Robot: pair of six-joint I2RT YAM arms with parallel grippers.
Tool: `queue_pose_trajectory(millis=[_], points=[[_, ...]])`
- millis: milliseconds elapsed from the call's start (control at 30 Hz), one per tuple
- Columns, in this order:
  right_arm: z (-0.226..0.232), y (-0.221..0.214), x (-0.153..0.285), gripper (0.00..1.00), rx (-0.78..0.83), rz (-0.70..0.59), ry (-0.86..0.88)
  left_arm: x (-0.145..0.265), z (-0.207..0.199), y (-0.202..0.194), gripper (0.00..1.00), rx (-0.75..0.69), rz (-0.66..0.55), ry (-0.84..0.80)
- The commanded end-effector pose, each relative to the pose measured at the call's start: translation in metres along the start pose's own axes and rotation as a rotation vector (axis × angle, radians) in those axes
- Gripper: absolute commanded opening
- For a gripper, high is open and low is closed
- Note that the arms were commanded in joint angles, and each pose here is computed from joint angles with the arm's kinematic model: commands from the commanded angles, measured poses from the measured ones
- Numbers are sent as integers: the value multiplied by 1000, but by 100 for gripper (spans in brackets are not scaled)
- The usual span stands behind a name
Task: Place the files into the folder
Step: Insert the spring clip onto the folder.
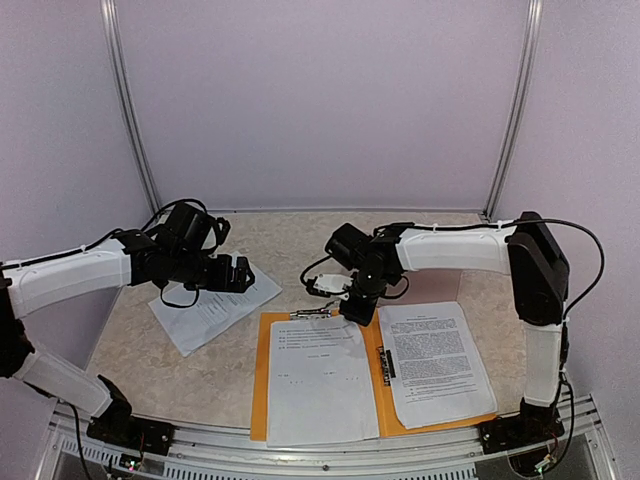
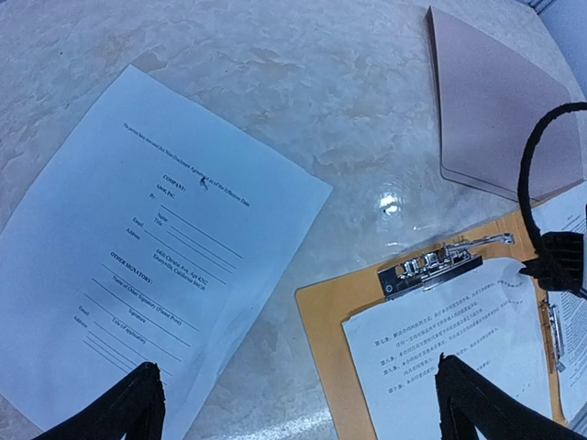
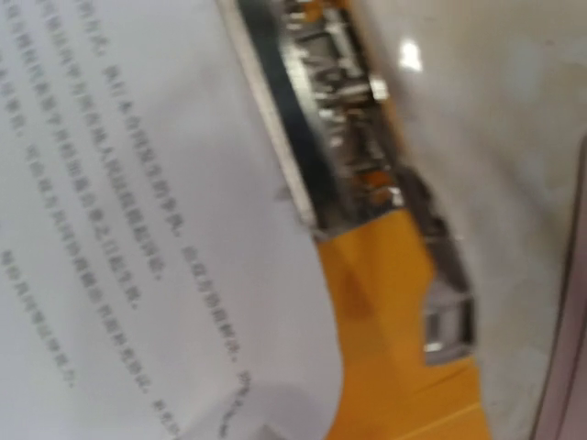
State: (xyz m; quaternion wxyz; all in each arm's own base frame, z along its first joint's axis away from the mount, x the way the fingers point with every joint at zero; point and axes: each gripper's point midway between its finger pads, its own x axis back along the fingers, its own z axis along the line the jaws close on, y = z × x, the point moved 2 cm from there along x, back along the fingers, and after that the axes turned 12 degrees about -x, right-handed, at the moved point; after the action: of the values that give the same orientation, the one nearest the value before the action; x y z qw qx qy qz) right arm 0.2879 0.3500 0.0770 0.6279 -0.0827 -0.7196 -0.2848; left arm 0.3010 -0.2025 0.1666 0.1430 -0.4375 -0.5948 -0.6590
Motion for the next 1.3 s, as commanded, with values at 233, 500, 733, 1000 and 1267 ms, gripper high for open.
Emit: queue_pose_trajectory(millis=[233, 500, 733, 1000, 1267], points=[[-5, 6, -5, 0, -81, -59, 41, -2, -7, 4, 99, -12, -2, -13], [-11, 9, -4, 0, -177, -90, 45, -2, -8, 4, 99, -15, -1, -11], [-17, 13, 1, 0, -264, -129, 46, -3, -9, 3, 99, -17, 1, -13], [-14, 13, 1, 0, -309, -156, 63, -3, -10, 3, 99, -18, 2, -12], [-15, 15, 6, 0, -390, -203, 66, -4, -11, 4, 99, -21, 3, -13]])
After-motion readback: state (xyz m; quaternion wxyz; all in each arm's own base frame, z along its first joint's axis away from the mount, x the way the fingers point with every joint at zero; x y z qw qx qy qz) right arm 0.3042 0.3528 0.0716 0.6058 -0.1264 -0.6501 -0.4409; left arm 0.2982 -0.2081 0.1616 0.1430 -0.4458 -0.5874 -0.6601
